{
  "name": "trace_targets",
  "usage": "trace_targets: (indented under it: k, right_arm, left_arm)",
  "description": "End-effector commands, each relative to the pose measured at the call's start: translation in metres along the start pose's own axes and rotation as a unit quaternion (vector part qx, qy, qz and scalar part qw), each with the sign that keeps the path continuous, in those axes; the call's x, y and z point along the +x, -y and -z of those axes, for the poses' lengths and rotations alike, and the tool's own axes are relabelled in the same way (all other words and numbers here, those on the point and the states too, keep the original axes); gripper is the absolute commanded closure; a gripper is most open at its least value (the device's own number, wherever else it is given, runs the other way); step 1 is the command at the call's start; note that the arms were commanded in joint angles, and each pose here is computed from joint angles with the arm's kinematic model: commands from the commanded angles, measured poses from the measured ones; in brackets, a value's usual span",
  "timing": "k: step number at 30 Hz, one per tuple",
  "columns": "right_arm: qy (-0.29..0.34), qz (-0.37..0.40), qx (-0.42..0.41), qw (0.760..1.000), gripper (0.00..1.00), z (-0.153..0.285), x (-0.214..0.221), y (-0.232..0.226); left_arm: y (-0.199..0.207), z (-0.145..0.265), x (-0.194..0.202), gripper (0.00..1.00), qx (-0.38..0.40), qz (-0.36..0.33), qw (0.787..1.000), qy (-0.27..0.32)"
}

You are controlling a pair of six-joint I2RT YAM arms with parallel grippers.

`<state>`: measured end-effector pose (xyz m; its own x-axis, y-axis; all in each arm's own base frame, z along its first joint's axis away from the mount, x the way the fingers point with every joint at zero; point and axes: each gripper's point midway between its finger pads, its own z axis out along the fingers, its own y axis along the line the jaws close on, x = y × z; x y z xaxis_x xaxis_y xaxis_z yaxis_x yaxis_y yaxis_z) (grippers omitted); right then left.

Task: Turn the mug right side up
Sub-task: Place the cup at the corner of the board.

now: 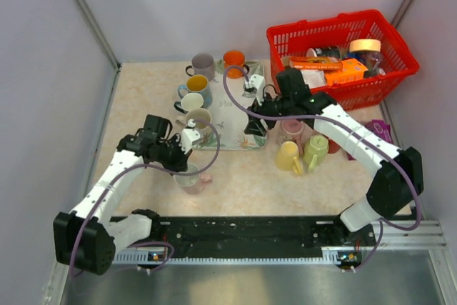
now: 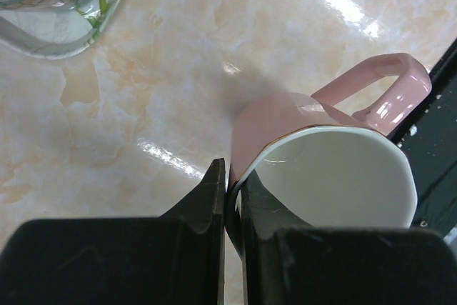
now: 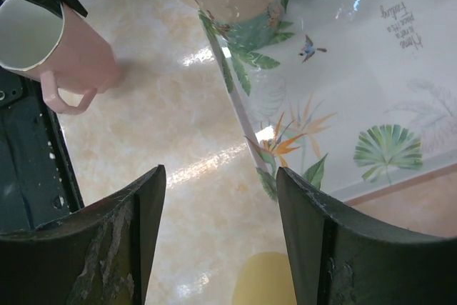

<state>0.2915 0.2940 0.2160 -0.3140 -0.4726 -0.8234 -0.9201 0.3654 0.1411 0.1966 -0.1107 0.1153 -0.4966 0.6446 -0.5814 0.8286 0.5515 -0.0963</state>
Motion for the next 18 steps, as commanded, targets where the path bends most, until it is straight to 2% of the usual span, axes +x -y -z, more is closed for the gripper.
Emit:
trace_targets:
  k: [1, 5, 8, 14, 18]
  right_arm:
    - [0.012, 0.037, 0.007, 0.999, 0.37, 0.008, -0.008, -0.002]
    - [0.008, 0.038, 0.009, 0.999, 0.37, 0.007, -0.009, 0.001]
    - [0.005, 0.038, 0.003, 0.999, 0.37, 0.004, -0.009, 0.0]
    - [-0.042, 0.084, 0.018, 0.995, 0.34, -0.012, 0.012, -0.003]
    - [-0.061, 0.093, -0.014, 0.994, 0.34, -0.026, 0.022, -0.021]
  left_arm:
    - [-0.018, -0.009, -0.017, 1.0, -0.031, 0.005, 0.999, 0.029]
    - [-0.034, -0.015, -0.015, 1.0, -0.07, 0.018, 0.997, 0.028]
    - [-0.033, -0.018, -0.016, 1.0, -0.068, 0.014, 0.997, 0.038]
    - [-0.028, -0.002, -0.025, 0.59, -0.071, 0.023, 0.996, 0.047]
    - [-0.027, 0.036, -0.045, 0.47, -0.11, 0.017, 0.991, 0.077]
